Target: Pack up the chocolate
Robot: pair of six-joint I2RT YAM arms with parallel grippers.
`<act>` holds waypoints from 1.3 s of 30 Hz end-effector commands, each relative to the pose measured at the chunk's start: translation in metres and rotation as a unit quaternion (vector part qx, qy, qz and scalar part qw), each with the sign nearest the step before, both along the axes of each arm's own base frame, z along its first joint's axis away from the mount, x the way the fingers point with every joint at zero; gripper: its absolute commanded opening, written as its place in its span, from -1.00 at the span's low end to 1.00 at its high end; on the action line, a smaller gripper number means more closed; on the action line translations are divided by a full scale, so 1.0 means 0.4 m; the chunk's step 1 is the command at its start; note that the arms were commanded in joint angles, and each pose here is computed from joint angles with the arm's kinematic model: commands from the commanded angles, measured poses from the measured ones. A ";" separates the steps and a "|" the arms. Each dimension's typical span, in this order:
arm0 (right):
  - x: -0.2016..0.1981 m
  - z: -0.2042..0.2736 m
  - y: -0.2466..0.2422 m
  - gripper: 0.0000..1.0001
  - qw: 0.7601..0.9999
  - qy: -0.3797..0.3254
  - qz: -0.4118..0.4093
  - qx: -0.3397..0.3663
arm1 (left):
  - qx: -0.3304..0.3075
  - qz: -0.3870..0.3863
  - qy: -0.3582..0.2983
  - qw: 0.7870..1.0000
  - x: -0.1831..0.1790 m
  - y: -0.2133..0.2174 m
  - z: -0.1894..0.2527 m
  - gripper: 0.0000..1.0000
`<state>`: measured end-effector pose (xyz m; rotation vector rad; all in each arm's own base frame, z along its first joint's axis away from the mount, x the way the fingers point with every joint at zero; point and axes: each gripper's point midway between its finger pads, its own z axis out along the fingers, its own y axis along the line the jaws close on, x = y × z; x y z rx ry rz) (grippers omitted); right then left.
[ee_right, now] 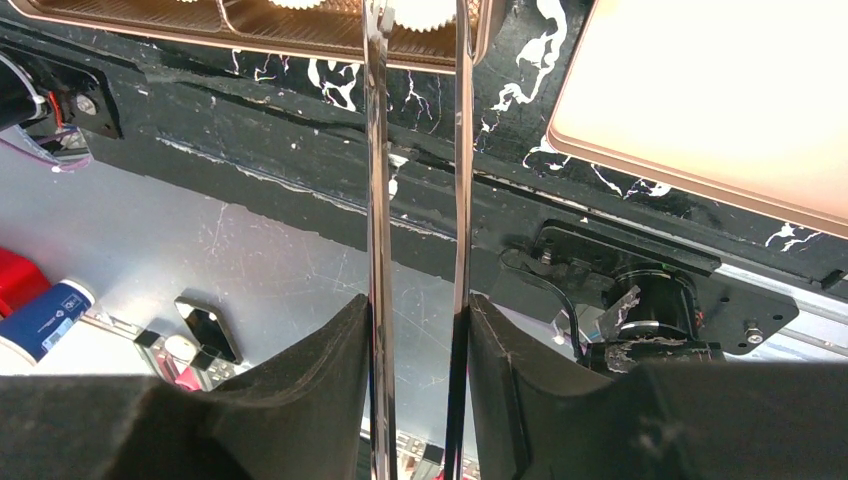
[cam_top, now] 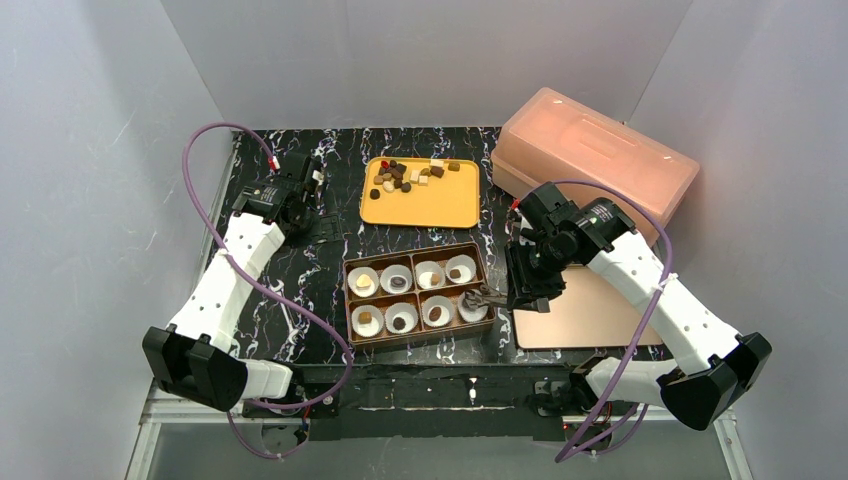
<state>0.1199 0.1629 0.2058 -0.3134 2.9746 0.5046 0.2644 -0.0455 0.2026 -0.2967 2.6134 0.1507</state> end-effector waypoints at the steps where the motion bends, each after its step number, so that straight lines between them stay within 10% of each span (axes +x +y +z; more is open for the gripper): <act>1: 0.014 0.016 0.014 -0.08 1.000 -0.019 0.008 0.012 | 0.008 0.004 -0.004 1.000 -0.003 0.015 0.024 0.99; 39: 0.206 0.194 0.160 -0.08 0.984 -0.146 0.008 0.105 | 0.001 -0.004 -0.019 1.000 -0.005 0.011 0.073 0.99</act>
